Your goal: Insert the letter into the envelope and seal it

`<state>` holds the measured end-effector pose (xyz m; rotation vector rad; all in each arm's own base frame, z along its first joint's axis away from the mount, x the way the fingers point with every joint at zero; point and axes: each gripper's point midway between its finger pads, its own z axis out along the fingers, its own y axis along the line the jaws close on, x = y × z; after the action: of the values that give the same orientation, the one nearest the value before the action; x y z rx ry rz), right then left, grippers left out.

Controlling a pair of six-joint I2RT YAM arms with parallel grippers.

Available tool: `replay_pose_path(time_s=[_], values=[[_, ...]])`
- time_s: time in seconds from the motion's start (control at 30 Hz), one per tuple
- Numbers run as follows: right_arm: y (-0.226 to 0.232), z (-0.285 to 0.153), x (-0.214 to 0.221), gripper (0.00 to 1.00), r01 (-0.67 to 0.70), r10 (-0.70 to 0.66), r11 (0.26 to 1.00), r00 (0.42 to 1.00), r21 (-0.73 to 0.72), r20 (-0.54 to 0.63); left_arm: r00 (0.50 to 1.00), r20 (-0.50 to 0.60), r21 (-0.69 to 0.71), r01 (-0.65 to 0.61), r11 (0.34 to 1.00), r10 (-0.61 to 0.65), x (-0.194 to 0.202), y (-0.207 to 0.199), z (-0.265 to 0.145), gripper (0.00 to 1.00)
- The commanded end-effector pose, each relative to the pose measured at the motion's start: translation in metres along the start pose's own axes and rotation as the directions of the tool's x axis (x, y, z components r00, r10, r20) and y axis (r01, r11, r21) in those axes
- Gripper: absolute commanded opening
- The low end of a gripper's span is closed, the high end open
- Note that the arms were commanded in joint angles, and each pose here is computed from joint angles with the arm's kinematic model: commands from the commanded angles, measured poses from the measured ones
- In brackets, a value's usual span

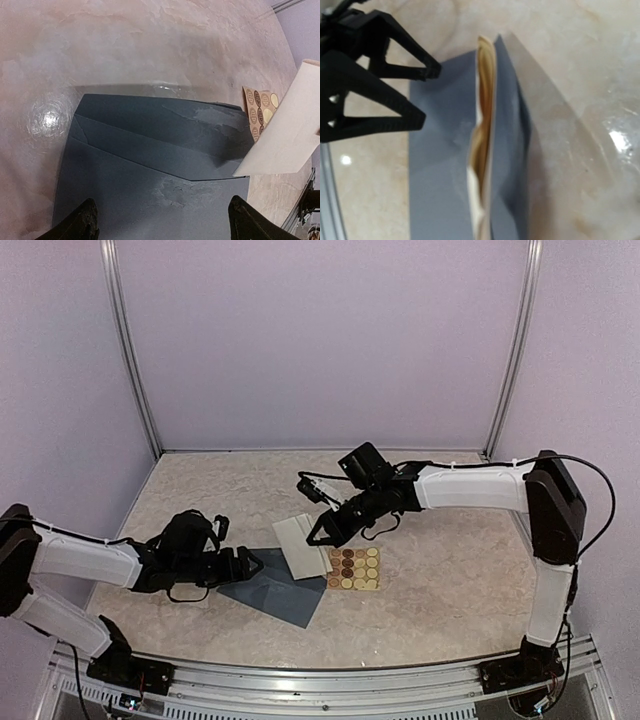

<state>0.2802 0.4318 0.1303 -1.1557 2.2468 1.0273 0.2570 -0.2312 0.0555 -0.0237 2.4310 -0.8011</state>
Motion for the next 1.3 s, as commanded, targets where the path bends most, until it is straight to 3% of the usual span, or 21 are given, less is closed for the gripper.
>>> replay_pose_path(time_s=[0.0,0.33,0.77,1.0,1.27], values=[[-0.015,0.009,0.006,0.00,-0.001,0.004,0.999,0.999,0.053,-0.053,0.999,-0.006,0.017,-0.041,0.999,0.041,0.000,0.003,0.008,0.85],[-0.052,0.017,0.030,0.00,-0.084,0.119,0.976,0.979,0.202,-0.166,0.993,-0.051,0.028,-0.103,0.994,0.104,0.004,0.007,0.035,0.84],[-0.041,0.022,0.072,0.00,-0.230,0.267,0.960,0.924,0.159,-0.274,0.993,0.023,0.149,-0.120,0.981,0.118,-0.014,-0.033,0.045,0.84],[-0.041,0.024,0.076,0.00,-0.257,0.293,0.953,0.914,0.160,-0.280,0.998,0.044,0.044,-0.045,0.998,0.043,-0.023,-0.021,0.011,0.85],[-0.040,0.027,0.080,0.00,-0.275,0.314,0.947,0.903,0.167,-0.293,0.992,-0.032,0.049,0.124,0.991,-0.122,0.016,0.000,-0.012,0.87]])
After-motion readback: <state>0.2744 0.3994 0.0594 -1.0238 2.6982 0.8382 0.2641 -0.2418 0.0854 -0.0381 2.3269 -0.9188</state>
